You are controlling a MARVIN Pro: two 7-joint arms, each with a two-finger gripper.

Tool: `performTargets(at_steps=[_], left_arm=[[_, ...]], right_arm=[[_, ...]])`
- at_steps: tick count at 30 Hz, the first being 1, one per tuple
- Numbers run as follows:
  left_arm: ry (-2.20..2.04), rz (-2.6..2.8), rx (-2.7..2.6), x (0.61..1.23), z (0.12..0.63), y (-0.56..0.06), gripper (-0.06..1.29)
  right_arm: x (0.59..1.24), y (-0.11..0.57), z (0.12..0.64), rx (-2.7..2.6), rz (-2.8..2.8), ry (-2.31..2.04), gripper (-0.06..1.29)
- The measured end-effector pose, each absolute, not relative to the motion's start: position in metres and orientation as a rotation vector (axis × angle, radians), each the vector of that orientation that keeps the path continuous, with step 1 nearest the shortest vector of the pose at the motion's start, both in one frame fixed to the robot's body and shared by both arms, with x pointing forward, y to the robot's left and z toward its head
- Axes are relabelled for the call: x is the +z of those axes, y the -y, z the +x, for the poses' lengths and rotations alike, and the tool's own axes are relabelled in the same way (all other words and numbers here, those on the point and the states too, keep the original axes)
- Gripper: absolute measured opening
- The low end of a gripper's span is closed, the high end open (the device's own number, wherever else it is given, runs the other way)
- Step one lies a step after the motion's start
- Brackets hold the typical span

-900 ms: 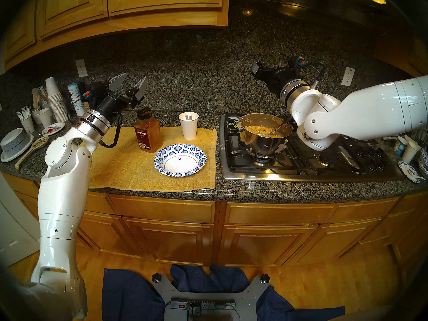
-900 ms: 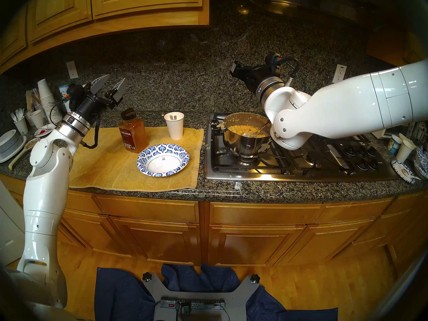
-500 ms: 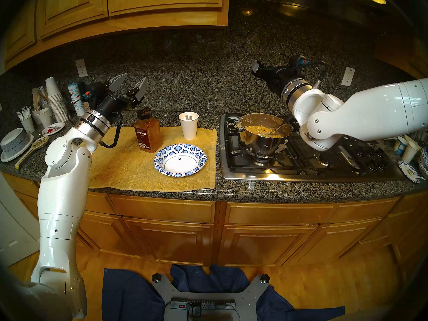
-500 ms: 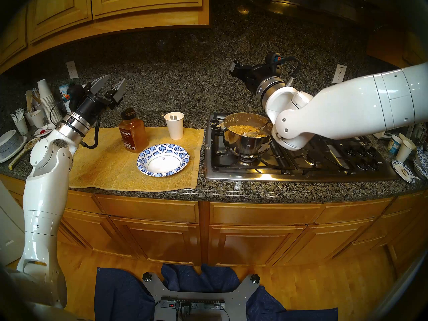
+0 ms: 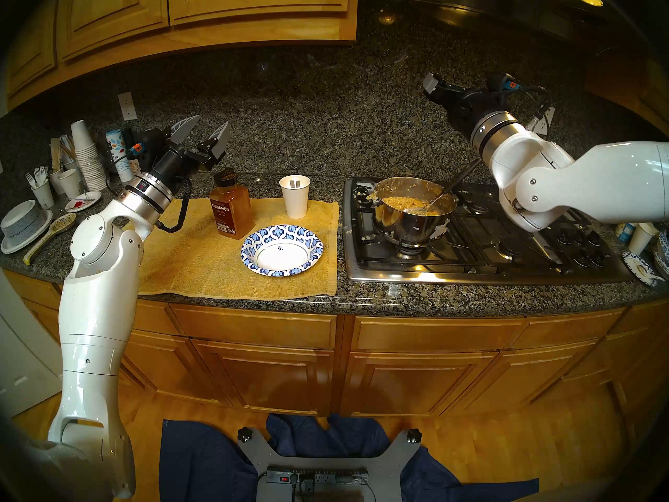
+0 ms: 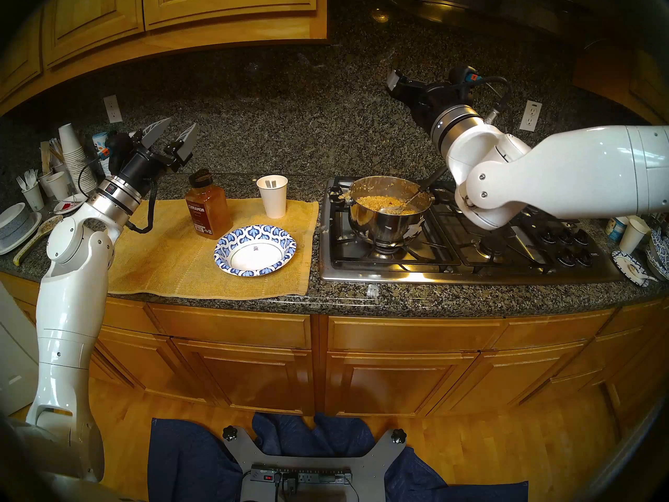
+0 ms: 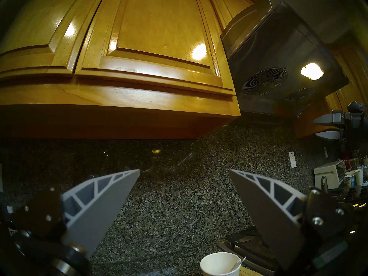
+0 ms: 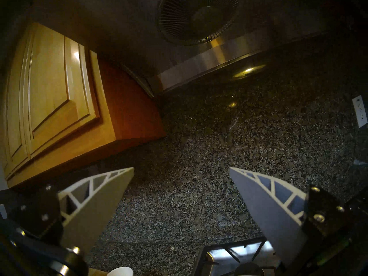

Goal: Scoop oatmeal into bowl, add cinnamon, and put a spoon inside bowl

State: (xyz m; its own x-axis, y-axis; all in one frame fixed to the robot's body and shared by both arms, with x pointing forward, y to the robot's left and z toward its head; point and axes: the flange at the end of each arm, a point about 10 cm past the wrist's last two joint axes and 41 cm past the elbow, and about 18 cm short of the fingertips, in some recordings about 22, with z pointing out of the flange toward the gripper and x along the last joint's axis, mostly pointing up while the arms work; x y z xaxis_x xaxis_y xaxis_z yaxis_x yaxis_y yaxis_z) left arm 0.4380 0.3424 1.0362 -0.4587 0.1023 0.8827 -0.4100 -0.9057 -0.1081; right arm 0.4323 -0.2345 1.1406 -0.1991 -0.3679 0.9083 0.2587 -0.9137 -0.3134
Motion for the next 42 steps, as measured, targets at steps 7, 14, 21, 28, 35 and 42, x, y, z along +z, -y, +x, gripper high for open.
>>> performTargets(at_steps=[7, 14, 21, 28, 35, 42], left_arm=[[0.443, 1.428, 2.41, 1.036, 0.438, -0.342, 1.21], [0.444, 1.429, 2.41, 1.036, 0.438, -0.342, 1.21], [0.444, 1.43, 2.41, 1.036, 0.438, -0.342, 1.21], [0.444, 1.43, 2.41, 1.036, 0.438, -0.342, 1.21], [0.444, 1.431, 2.409, 1.036, 0.438, -0.342, 1.21], [0.444, 1.431, 2.409, 1.036, 0.438, -0.342, 1.21]], right_arm=[[1.144, 0.241, 0.423, -2.129, -1.701, -0.108, 1.24], [1.145, 0.263, 0.419, -2.121, -1.727, -0.165, 1.24], [1.125, 0.287, 0.411, -2.058, -1.813, -0.252, 1.24], [1.11, 0.295, 0.401, -1.959, -1.863, -0.287, 1.24], [1.106, 0.302, 0.398, -1.839, -1.884, -0.32, 1.24], [1.092, 0.314, 0.402, -1.7, -1.918, -0.327, 1.24]])
